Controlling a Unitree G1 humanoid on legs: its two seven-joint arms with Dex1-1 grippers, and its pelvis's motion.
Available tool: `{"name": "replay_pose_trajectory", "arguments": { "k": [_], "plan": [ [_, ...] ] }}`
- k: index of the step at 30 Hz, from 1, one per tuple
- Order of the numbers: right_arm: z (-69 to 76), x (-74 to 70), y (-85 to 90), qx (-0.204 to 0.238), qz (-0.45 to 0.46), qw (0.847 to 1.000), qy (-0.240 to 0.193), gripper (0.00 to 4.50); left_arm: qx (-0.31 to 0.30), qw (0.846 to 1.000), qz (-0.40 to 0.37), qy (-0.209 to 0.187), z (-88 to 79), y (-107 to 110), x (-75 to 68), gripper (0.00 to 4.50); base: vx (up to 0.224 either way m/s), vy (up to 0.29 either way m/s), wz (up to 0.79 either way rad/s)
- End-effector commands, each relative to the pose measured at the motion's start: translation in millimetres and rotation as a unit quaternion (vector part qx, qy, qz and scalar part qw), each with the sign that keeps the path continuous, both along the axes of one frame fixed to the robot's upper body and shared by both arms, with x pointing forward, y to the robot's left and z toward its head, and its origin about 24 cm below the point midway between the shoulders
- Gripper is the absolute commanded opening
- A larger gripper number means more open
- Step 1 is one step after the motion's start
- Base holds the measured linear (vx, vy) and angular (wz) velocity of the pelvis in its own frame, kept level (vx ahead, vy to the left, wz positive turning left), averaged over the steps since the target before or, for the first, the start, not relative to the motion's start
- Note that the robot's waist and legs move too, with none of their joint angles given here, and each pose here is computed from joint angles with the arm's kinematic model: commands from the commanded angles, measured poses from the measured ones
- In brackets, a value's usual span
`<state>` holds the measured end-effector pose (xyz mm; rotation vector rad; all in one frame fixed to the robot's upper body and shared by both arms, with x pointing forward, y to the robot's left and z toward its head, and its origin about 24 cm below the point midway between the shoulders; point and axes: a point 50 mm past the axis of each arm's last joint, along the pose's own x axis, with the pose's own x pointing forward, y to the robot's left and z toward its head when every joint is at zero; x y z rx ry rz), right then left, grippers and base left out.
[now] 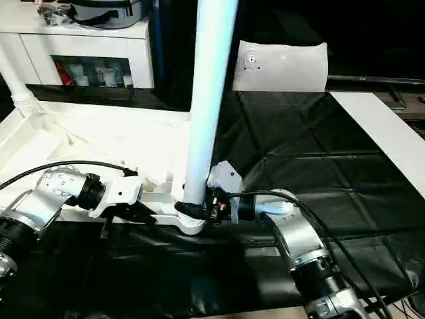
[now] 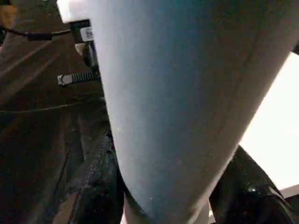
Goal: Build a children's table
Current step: Insert table leg to table base
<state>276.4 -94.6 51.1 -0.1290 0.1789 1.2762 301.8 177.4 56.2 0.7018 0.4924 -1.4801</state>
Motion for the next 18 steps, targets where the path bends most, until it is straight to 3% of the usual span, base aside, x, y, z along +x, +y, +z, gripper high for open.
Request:
{"name": "replay_pose_trajectory", "arguments": {
  "k": [1,10,12,18],
  "plan": [
    [-40.7,-17.9,0.2,-0.053,-0.003,0.995,0.087,1.89,0.032,0.998,0.054,-0.005,-5.5,16.9,-0.1,0.0,0.0,0.0,0.0],
    [-43.4,-1.3,-2.3,-0.034,-0.149,0.986,0.072,1.89,-0.025,0.987,0.158,0.008,-8.0,12.5,-22.2,0.0,0.0,0.0,0.0],
    [-46.7,11.1,1.0,-0.029,-0.231,0.97,0.073,1.89,-0.055,0.977,0.206,0.024,-15.5,-10.6,-36.7,0.0,0.0,0.0,0.0],
    [-40.8,39.4,16.7,-0.007,-0.365,0.928,0.081,1.89,-0.081,0.969,0.233,0.018,-16.3,-70.3,-42.7,0.0,0.0,0.0,0.0]
  ]
}}
